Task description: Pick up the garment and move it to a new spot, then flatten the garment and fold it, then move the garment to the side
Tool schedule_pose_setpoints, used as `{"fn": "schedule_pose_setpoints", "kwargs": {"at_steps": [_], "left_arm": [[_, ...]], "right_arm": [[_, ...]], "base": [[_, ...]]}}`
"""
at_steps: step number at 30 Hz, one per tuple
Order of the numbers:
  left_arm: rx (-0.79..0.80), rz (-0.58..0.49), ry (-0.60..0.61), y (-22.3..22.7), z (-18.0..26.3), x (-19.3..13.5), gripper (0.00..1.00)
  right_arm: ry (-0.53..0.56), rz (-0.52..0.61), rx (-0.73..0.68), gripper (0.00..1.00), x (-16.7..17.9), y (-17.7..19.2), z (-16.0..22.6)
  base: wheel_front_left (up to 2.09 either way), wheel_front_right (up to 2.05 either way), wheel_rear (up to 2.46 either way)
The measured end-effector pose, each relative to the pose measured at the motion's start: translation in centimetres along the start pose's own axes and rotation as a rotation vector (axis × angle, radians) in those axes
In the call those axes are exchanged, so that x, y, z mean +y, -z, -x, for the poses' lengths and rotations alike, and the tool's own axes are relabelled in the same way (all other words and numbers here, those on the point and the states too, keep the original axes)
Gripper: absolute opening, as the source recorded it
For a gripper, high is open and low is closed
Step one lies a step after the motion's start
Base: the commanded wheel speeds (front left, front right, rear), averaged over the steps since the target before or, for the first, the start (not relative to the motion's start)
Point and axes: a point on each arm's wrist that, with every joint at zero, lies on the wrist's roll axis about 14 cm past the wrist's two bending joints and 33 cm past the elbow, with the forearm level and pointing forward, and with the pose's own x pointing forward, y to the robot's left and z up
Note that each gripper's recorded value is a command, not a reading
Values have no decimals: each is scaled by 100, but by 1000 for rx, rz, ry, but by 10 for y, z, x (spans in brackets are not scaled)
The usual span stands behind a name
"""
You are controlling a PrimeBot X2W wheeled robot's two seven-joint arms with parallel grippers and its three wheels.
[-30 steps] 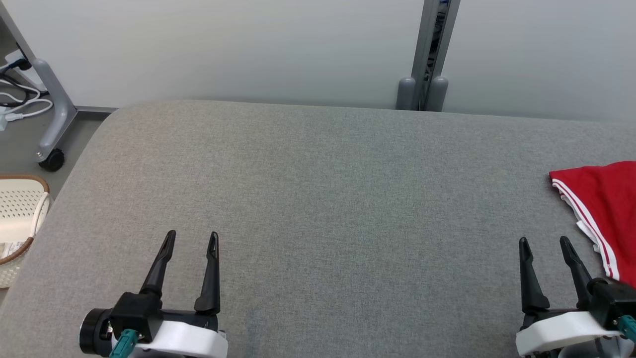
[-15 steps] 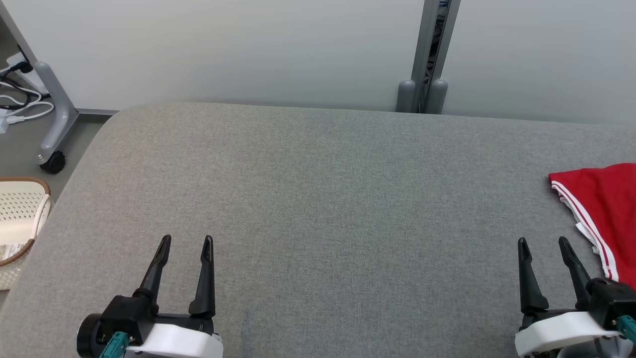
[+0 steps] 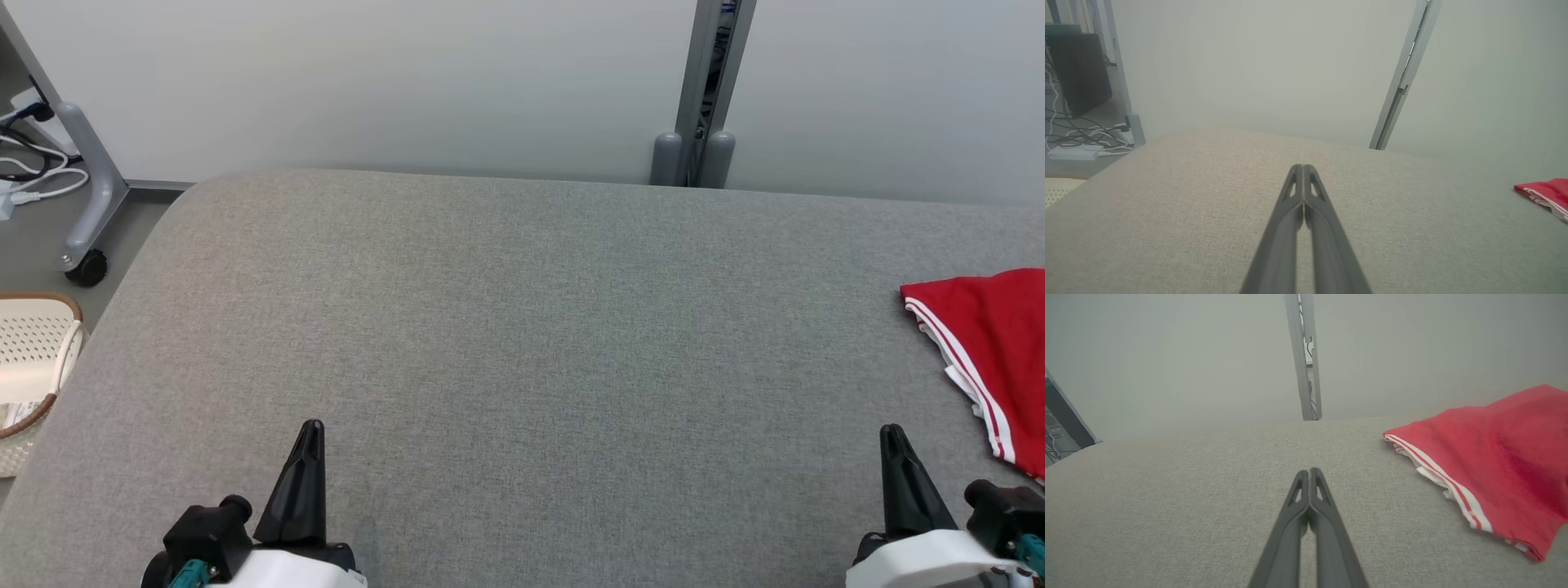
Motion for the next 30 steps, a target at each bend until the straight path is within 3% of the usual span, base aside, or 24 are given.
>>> {"fn": "schedule_pose_setpoints", "kwargs": {"at_steps": [30], "left_arm": [[78, 503, -33, 9, -24, -2, 0]], "right_arm": [[171, -528, -13, 0, -44, -7, 6]], "base": [[0, 0, 0]]}}
